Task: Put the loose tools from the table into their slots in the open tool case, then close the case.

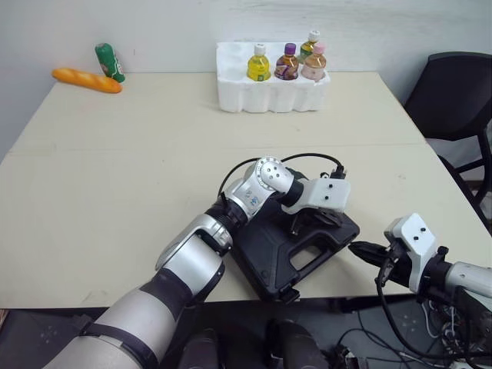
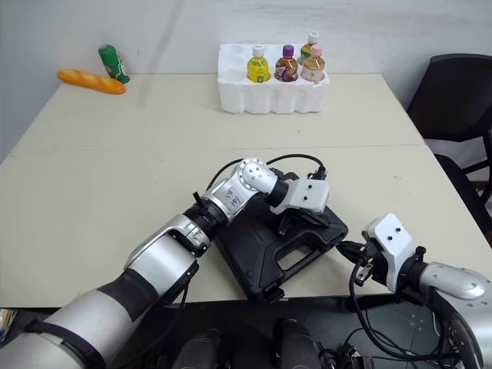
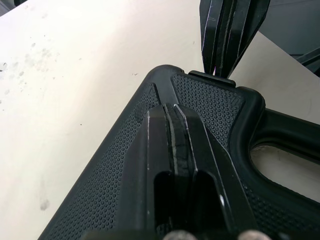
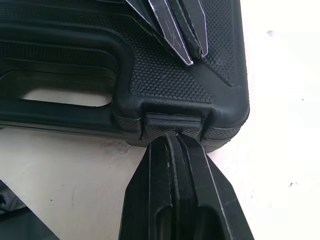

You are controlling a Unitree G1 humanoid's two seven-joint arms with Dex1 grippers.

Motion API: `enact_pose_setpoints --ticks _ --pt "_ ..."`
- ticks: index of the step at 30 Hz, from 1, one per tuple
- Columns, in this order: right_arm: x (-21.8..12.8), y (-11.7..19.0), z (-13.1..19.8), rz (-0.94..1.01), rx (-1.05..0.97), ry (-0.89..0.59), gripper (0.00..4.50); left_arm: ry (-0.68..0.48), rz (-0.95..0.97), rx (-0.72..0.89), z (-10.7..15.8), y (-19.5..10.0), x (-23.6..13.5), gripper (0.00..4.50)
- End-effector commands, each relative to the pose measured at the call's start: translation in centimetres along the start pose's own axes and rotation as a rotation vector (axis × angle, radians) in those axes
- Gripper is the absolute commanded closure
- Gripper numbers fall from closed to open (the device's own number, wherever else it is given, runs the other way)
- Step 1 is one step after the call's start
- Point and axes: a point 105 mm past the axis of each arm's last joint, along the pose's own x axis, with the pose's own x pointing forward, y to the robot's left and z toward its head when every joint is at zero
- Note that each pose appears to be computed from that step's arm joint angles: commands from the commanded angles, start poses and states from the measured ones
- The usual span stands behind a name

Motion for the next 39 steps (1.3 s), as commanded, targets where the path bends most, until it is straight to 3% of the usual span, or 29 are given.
enact_pose_setpoints --ticks 1,4,8,12,18,23,30,39 --pt "0.1 1.1 2.6 0.040 -0.095 -0.074 4.50 0.151 -0.109 -0.096 -4.3 -3.1 1.4 4.44" --pt "-0.3 1.6 2.1 0.057 -0.114 -0.038 4.50 0.100 -0.079 -0.121 -3.5 -2.1 0.4 4.44" --pt "-1.4 4.0 1.8 0.145 -0.114 -0.005 4.50 -0.155 -0.139 -0.180 0.5 -1.1 -4.1 4.44" --pt "-1.5 8.6 1.4 0.331 -0.076 0.002 4.50 -0.270 -0.312 -0.172 3.0 -4.0 -8.7 4.44" --pt "0.3 12.2 -0.2 0.454 -0.010 0.025 4.50 -0.167 -0.469 -0.173 2.2 -10.0 -10.2 4.44" --pt "1.2 13.2 -0.8 0.505 0.001 0.040 4.50 -0.067 -0.428 -0.200 0.2 -10.5 -8.7 4.44" --pt "2.1 13.3 -0.2 0.534 0.028 -0.017 4.50 0.141 -0.474 -0.093 -3.5 -12.1 -8.0 4.44" --pt "3.0 11.8 1.4 0.457 0.016 -0.086 4.50 0.236 -0.466 -0.004 -5.8 -12.1 -7.6 4.44"
